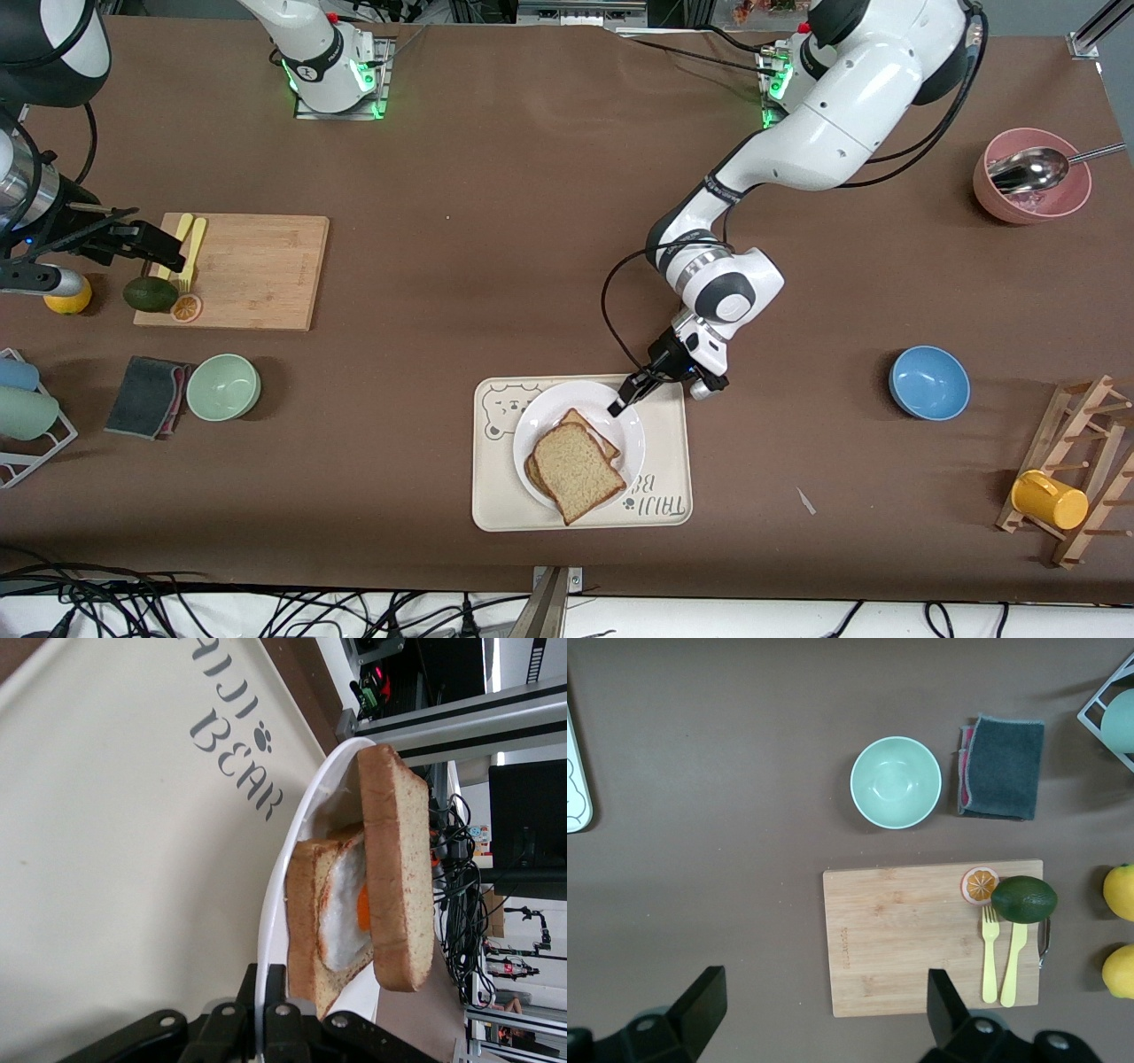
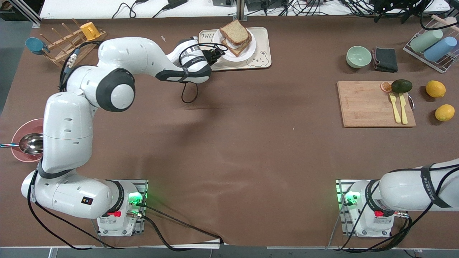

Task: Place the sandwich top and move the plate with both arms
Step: 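Slide the plate with the left gripper onto the bear tray, then open the left gripper and lift it off the plate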

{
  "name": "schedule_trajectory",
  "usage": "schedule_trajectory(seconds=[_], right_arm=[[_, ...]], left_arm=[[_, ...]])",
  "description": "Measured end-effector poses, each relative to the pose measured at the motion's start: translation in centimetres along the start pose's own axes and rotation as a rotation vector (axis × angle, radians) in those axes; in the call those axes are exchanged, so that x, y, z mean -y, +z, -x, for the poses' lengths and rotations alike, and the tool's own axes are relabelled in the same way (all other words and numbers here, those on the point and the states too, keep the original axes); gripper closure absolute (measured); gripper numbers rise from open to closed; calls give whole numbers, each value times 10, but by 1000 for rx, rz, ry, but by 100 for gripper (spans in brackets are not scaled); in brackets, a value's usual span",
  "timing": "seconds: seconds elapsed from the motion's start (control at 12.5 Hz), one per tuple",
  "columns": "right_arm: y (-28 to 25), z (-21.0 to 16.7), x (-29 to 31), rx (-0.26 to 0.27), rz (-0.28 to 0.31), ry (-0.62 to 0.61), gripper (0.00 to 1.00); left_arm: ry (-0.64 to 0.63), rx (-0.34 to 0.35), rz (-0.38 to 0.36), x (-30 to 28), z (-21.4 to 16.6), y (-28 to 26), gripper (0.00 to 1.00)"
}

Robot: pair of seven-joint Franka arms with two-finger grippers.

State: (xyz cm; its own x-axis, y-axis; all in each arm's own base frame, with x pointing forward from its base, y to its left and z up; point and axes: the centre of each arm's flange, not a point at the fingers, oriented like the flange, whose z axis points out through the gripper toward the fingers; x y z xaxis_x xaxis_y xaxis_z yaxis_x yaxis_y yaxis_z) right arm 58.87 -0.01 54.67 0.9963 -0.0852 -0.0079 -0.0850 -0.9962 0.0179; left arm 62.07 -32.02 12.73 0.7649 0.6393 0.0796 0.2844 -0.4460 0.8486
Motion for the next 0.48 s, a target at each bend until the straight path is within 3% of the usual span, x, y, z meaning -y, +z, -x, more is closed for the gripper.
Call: schedule_trajectory(seconds=[0.4,0.48], right_arm=[[0,0,0,0,0,0,0],[0,0,0,0,0,0,0]], left_arm=[[-4,-29,-8,1,-13,1,95],[-3,-33,-3,-2,-15,1,89]])
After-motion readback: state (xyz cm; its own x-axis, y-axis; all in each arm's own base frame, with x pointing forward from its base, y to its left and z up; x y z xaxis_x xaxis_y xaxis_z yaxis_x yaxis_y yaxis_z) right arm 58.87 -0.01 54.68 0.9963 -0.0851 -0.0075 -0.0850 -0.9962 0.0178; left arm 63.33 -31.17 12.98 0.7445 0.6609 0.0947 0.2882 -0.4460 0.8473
